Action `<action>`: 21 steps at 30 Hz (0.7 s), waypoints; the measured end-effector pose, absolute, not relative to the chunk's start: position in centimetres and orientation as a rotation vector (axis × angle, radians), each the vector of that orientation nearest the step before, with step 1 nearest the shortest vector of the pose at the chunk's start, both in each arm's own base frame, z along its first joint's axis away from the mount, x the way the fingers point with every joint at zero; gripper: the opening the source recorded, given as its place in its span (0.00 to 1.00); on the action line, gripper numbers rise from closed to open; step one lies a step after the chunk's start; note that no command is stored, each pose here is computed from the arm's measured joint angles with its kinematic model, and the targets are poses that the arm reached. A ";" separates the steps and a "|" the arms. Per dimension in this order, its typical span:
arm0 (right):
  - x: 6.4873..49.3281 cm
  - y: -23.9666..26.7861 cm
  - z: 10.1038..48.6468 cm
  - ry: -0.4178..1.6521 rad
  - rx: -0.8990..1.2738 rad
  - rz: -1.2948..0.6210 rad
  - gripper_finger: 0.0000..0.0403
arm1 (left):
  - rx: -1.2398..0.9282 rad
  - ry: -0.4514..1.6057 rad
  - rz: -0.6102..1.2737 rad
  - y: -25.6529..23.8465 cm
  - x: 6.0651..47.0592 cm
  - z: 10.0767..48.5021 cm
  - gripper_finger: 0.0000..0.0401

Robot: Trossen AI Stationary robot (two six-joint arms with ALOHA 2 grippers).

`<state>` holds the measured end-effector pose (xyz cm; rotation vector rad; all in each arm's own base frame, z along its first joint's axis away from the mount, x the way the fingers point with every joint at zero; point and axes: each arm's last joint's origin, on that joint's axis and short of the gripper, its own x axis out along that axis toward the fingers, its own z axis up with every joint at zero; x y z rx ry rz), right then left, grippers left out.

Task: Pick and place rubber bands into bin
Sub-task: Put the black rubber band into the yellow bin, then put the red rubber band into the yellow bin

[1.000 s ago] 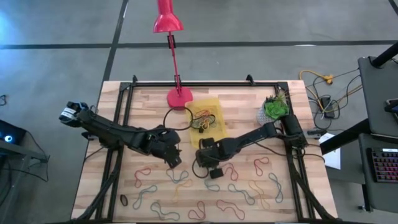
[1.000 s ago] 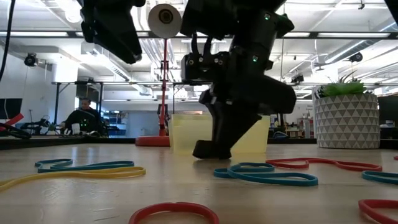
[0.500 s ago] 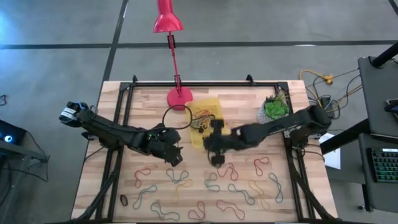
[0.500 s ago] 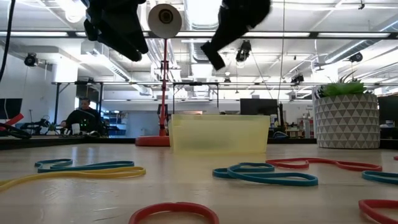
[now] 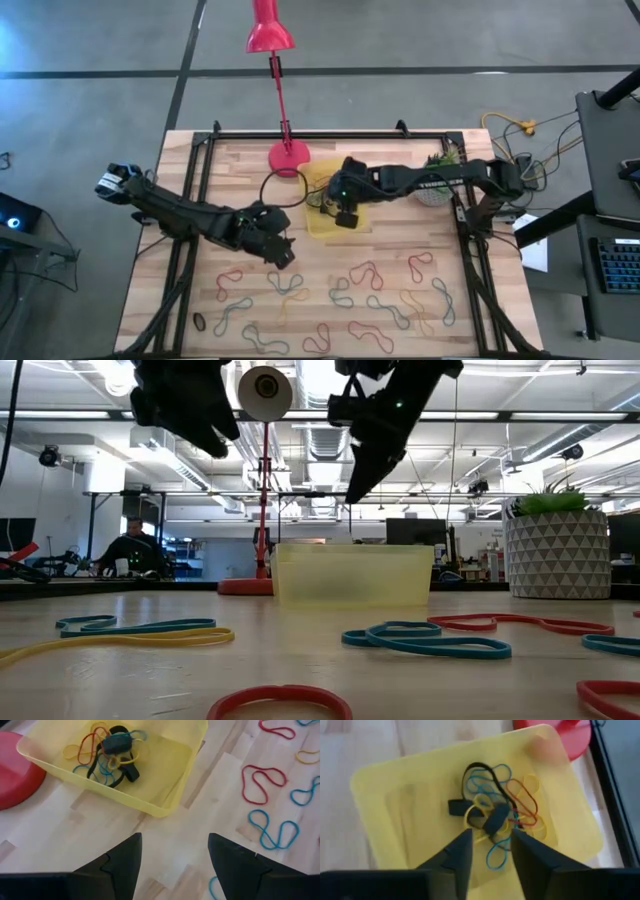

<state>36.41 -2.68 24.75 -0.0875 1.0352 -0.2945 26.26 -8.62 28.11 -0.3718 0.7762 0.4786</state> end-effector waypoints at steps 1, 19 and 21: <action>36.3 -2.3 24.8 1.048 -0.100 -0.278 0.37 | -0.383 0.776 0.481 -8.7 26.2 28.1 0.53; 24.0 9.7 19.2 1.458 -0.135 0.012 0.50 | -0.410 0.781 0.479 -9.3 25.8 26.3 0.53; 22.1 10.2 18.6 1.467 -0.131 -0.019 0.50 | -0.407 0.779 0.476 -9.4 25.8 26.3 0.53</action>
